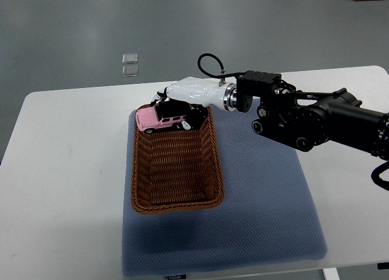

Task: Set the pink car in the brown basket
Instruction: 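Lower the pink car into the basket with the right hand, then open the right hand and raise it away from the basket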

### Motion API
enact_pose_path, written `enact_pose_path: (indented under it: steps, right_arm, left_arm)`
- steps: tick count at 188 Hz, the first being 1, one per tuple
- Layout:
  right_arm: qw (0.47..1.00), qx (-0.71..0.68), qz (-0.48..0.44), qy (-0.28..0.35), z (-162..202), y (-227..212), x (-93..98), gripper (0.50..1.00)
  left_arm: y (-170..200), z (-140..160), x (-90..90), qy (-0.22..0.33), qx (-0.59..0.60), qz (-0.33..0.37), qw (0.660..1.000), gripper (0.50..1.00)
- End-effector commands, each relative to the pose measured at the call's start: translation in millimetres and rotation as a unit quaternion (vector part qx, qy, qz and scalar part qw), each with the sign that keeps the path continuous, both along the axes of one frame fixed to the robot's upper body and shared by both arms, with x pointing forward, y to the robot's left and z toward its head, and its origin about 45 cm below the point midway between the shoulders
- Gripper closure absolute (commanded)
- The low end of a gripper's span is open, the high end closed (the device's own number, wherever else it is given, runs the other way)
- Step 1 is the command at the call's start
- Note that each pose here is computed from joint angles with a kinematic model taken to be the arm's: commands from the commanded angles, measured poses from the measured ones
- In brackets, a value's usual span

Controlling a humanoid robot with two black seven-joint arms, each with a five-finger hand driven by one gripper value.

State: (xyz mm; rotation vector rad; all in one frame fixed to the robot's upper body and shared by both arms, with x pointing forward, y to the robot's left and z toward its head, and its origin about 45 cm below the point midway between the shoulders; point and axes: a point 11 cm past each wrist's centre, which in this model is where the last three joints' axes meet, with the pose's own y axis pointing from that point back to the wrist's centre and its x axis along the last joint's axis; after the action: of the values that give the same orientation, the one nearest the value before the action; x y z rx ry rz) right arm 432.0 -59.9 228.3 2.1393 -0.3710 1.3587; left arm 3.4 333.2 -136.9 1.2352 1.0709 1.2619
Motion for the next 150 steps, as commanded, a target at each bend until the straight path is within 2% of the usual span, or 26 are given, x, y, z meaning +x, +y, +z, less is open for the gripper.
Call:
enact_pose_path:
  steps: [1,24,61,78,89,108,111,150]
  right_arm:
    - [1.000,-0.021,0.006,0.004,-13,-2,-4.6,1.000]
    - [0.999,-0.032,0.013,0.009,-22,1,-9.7,1.000]
    - [0.999,-0.036,0.001,0.008,-25,-5,-5.2,1.000]
    - [0.999,-0.032,-0.001,0.003,-24,-6,-4.4,0.906]
    - [1.000,-0.029,-0.003,-0.002,-24,-6,-3.8,0.824]
    - [1.000,-0.029,-0.005,-0.001,-26,-6,-4.5,0.771]
    - [1.000,-0.029,-0.005,-0.001,-27,-7,-4.8,0.748]
    - [1.000,-0.029,-0.007,-0.001,-27,-8,-3.8,0.615]
  left_arm:
    - [0,0,-1.0,0.000,0.001,-0.001,1.000,0.500]
    - [1,0,-1.9,0.001,0.001,0.000,1.000,0.500]
    - [0,0,-1.9,0.001,0.001,0.000,1.000,0.500]
    - [0,0,-1.9,0.001,0.001,0.000,1.000,0.500]
    - [0,0,-1.9,0.001,0.001,0.000,1.000,0.500]
    - [0,0,-1.9,0.001,0.001,0.000,1.000,0.500]
    - [0,0,-1.9,0.001,0.001,0.000,1.000,0.500]
    - [1,0,-5.5,0.004,0.001,0.000,1.000,0.500]
